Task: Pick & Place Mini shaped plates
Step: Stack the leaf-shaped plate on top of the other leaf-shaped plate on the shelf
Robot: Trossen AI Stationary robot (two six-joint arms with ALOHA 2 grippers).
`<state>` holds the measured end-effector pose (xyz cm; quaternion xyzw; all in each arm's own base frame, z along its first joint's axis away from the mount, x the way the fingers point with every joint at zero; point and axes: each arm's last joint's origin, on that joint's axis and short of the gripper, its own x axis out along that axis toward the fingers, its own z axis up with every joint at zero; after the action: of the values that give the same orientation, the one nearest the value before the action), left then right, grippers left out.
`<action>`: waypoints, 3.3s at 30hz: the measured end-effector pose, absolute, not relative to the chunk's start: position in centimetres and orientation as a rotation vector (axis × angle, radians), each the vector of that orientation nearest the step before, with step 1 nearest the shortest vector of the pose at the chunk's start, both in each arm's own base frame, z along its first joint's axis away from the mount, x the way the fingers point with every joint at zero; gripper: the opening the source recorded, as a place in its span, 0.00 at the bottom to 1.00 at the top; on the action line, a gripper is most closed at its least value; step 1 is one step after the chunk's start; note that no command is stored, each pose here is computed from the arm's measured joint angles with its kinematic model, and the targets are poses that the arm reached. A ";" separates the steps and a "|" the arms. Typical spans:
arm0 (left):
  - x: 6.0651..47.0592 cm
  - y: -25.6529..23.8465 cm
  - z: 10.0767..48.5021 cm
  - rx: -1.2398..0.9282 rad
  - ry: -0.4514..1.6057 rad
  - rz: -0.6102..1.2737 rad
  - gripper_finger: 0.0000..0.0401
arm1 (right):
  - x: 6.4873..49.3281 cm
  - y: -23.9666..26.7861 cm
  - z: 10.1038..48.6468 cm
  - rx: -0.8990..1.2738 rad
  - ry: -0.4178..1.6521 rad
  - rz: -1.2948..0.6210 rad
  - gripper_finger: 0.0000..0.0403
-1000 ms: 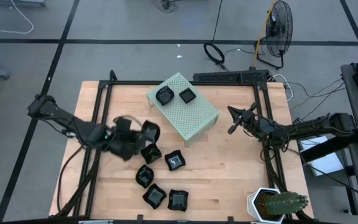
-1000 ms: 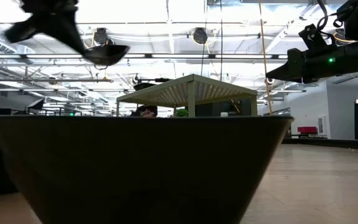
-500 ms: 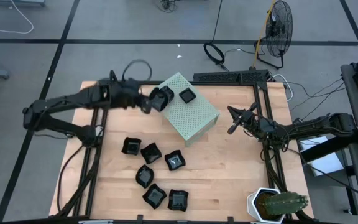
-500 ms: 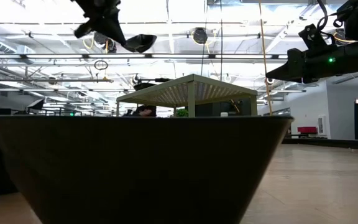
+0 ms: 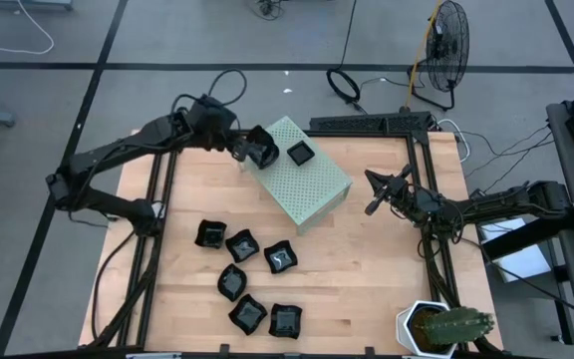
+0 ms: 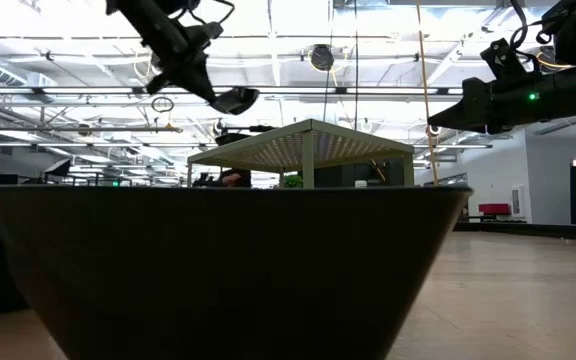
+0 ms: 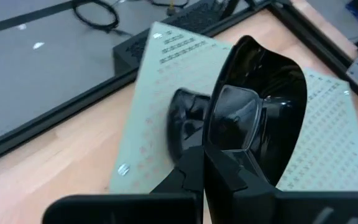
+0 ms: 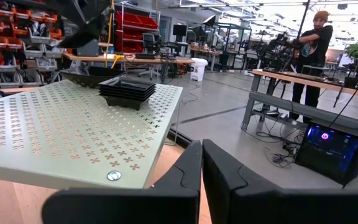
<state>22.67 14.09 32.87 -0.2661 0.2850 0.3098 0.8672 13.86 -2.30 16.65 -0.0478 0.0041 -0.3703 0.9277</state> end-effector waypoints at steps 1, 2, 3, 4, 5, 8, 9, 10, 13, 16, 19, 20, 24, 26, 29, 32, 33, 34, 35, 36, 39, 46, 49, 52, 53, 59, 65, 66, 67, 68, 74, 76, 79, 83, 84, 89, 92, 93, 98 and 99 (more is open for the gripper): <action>23.0 14.3 32.7 -0.550 0.592 0.631 0.00 | 13.9 -2.3 16.6 -0.098 0.009 -0.759 0.01; 23.2 14.5 32.6 -0.544 0.594 0.621 0.00 | 13.9 -2.3 16.6 -0.098 0.009 -0.759 0.01; 23.4 14.7 32.4 -0.541 0.601 0.610 0.00 | 13.9 -2.3 16.6 -0.098 0.009 -0.759 0.01; 23.5 14.9 32.2 -0.534 0.610 0.606 0.00 | 13.9 -2.3 16.6 -0.098 0.009 -0.759 0.01; 23.6 15.0 32.0 -0.528 0.613 0.606 0.00 | 13.9 -2.3 16.6 -0.098 0.009 -0.759 0.01; 23.9 15.5 31.5 -0.529 0.634 0.613 0.00 | 13.9 -2.3 16.6 -0.098 0.009 -0.759 0.01; 23.9 15.6 31.4 -0.530 0.638 0.618 0.00 | 13.9 -2.3 16.6 -0.098 0.009 -0.759 0.01; 23.9 15.6 31.3 -0.529 0.641 0.618 0.01 | 13.9 -2.3 16.6 -0.098 0.009 -0.759 0.01; 24.1 15.7 31.1 -0.517 0.651 0.613 0.01 | 13.9 -2.3 16.6 -0.098 0.009 -0.759 0.01; 24.3 15.9 30.7 -0.517 0.671 0.613 0.00 | 13.9 -2.3 16.6 -0.098 0.009 -0.759 0.01; 24.4 15.9 30.5 -0.517 0.678 0.613 0.01 | 13.9 -2.3 16.6 -0.098 0.009 -0.759 0.01; 24.5 15.9 30.4 -0.519 0.684 0.613 0.01 | 13.9 -2.3 16.6 -0.098 0.009 -0.759 0.01; 24.5 16.0 30.3 -0.518 0.685 0.615 0.01 | 13.9 -2.3 16.6 -0.098 0.009 -0.759 0.01; 24.4 16.0 30.3 -0.518 0.692 0.622 0.01 | 13.9 -2.3 16.6 -0.098 0.009 -0.759 0.01; 24.4 16.0 30.2 -0.519 0.698 0.622 0.02 | 13.9 -2.3 16.6 -0.098 0.009 -0.759 0.01; 24.4 15.9 30.2 -0.520 0.700 0.623 0.02 | 13.9 -2.3 16.6 -0.098 0.009 -0.759 0.01; 24.4 15.9 30.2 -0.520 0.699 0.623 0.02 | 13.9 -2.3 16.6 -0.098 0.009 -0.758 0.01; 24.4 15.9 30.2 -0.519 0.699 0.623 0.01 | 13.9 -2.3 16.6 -0.098 0.008 -0.758 0.01; 24.4 15.9 30.2 -0.520 0.699 0.623 0.01 | 13.9 -2.3 16.6 -0.098 0.009 -0.759 0.01; 24.4 15.9 30.2 -0.520 0.699 0.623 0.01 | 13.9 -2.3 16.6 -0.098 0.008 -0.759 0.01; 24.4 15.9 30.2 -0.520 0.699 0.623 0.01 | 13.9 -2.3 16.6 -0.098 0.009 -0.759 0.01; 24.4 15.9 30.2 -0.523 0.701 0.626 0.09 | 13.9 -2.3 16.6 -0.098 0.009 -0.759 0.01; 24.4 16.0 30.2 -0.516 0.700 0.647 0.14 | 13.9 -2.3 16.6 -0.098 0.009 -0.759 0.01; 24.5 15.9 30.2 -0.503 0.696 0.672 0.19 | 13.9 -2.3 16.6 -0.098 0.009 -0.759 0.01; 24.5 15.8 30.3 -0.504 0.691 0.684 0.20 | 13.9 -2.3 16.6 -0.098 0.008 -0.759 0.01; 24.0 14.3 31.6 -0.482 0.657 0.674 0.31 | 13.9 -2.3 16.6 -0.098 0.009 -0.759 0.01; 23.8 8.5 32.1 -0.543 0.785 0.492 0.40 | 13.9 -2.3 16.6 -0.098 0.009 -0.758 0.01; 23.8 7.3 31.8 -0.565 0.830 0.469 0.42 | 13.9 -2.3 16.6 -0.098 0.008 -0.759 0.01; 23.8 6.0 31.5 -0.591 0.873 0.451 0.43 | 13.9 -2.3 16.6 -0.098 0.009 -0.759 0.01; 23.8 4.5 31.1 -0.621 0.917 0.443 0.44 | 13.9 -2.3 16.6 -0.098 0.009 -0.759 0.01; 23.6 -3.6 28.0 -0.861 0.995 0.574 0.45 | 13.9 -2.3 16.6 -0.098 0.009 -0.759 0.01; 23.3 -6.2 27.1 -0.940 0.985 0.627 0.45 | 13.9 -2.3 16.6 -0.098 0.009 -0.759 0.01; 22.8 -9.7 25.8 -1.029 0.971 0.675 0.43 | 13.9 -2.3 16.6 -0.098 0.009 -0.759 0.01; 22.1 -13.2 24.4 -1.075 0.931 0.738 0.39 | 13.9 -2.3 16.6 -0.098 0.009 -0.759 0.01; 21.9 -13.9 23.9 -1.070 0.928 0.760 0.39 | 13.9 -2.3 16.6 -0.098 0.009 -0.759 0.01; 21.8 -16.1 21.4 -1.096 0.951 0.865 0.40 | 13.9 -2.3 16.6 -0.098 0.009 -0.759 0.01; 22.1 -16.8 19.8 -1.097 1.013 0.932 0.44 | 13.9 -2.3 16.6 -0.098 0.009 -0.759 0.01; 22.1 -16.9 19.3 -1.095 1.035 0.954 0.46 | 13.9 -2.3 16.6 -0.098 0.009 -0.759 0.01; 22.5 -17.4 17.2 -1.093 1.120 1.041 0.53 | 13.9 -2.3 16.6 -0.098 0.009 -0.759 0.01; 22.6 -17.5 16.9 -1.091 1.129 1.054 0.55 | 13.9 -2.3 16.6 -0.098 0.009 -0.759 0.01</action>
<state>22.58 -17.51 16.88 -0.4677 0.4840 0.4521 0.5853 13.86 -2.30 16.64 -0.0479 0.0043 -0.3702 0.9277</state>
